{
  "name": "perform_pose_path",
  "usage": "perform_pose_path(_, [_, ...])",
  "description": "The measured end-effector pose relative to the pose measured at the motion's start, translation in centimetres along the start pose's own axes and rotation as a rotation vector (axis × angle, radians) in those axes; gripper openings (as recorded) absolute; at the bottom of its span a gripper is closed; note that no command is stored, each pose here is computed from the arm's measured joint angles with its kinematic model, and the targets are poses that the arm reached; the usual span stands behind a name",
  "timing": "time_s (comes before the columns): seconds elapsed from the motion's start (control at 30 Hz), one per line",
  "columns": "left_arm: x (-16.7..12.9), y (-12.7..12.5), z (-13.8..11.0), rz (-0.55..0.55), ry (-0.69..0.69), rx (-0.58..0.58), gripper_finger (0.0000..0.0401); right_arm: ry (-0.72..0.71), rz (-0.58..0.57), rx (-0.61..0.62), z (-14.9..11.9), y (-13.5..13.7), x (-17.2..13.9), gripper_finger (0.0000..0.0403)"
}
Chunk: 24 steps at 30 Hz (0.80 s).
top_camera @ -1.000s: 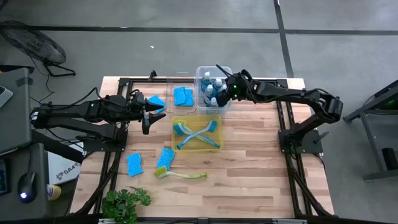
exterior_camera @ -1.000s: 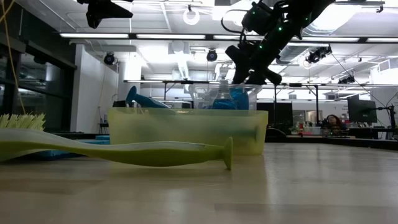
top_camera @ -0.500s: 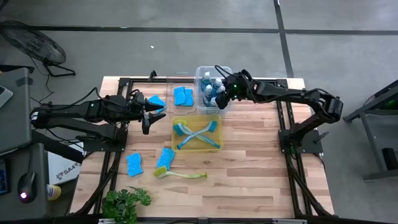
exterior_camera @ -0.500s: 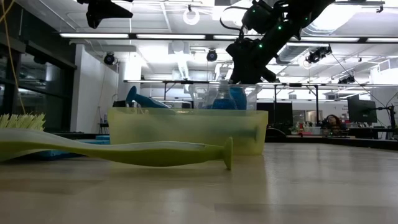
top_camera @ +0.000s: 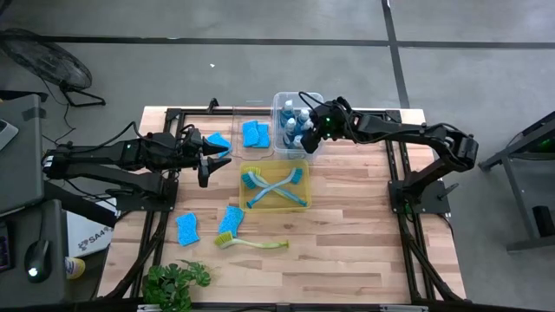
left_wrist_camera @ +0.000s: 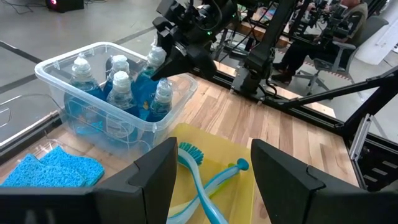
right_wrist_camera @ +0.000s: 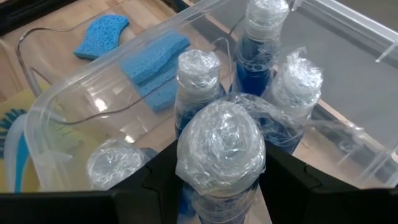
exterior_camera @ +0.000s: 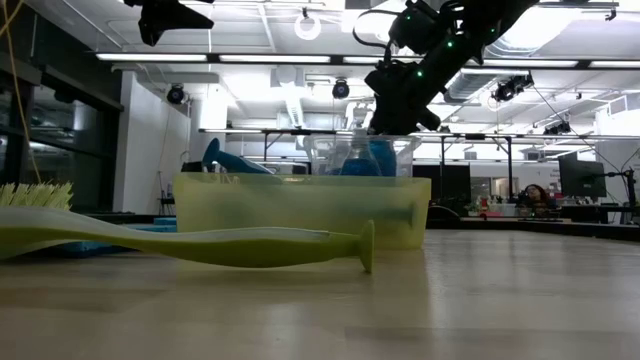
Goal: Pick & Place Kitchen Sink Supplies
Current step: Put the blue dishwasher liquid into the white bin
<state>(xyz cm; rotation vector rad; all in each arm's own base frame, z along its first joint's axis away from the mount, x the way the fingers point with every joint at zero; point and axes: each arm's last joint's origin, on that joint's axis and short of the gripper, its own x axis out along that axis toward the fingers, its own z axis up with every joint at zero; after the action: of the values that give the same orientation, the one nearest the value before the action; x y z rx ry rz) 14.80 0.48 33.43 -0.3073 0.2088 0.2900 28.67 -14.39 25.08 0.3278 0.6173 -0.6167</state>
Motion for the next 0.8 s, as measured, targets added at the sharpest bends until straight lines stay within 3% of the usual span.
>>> perform_pose_path(0.5, [0.0,0.0,0.0,0.000,0.000,0.001,0.0200,0.000,0.022,-0.046,0.0,0.1,0.0,0.0165])
perform_pose_path(0.8, [0.0,0.0,0.0,-0.003,-0.002,0.000,0.0200,0.047,0.022,-0.024,-0.9,0.4,2.2,0.0165])
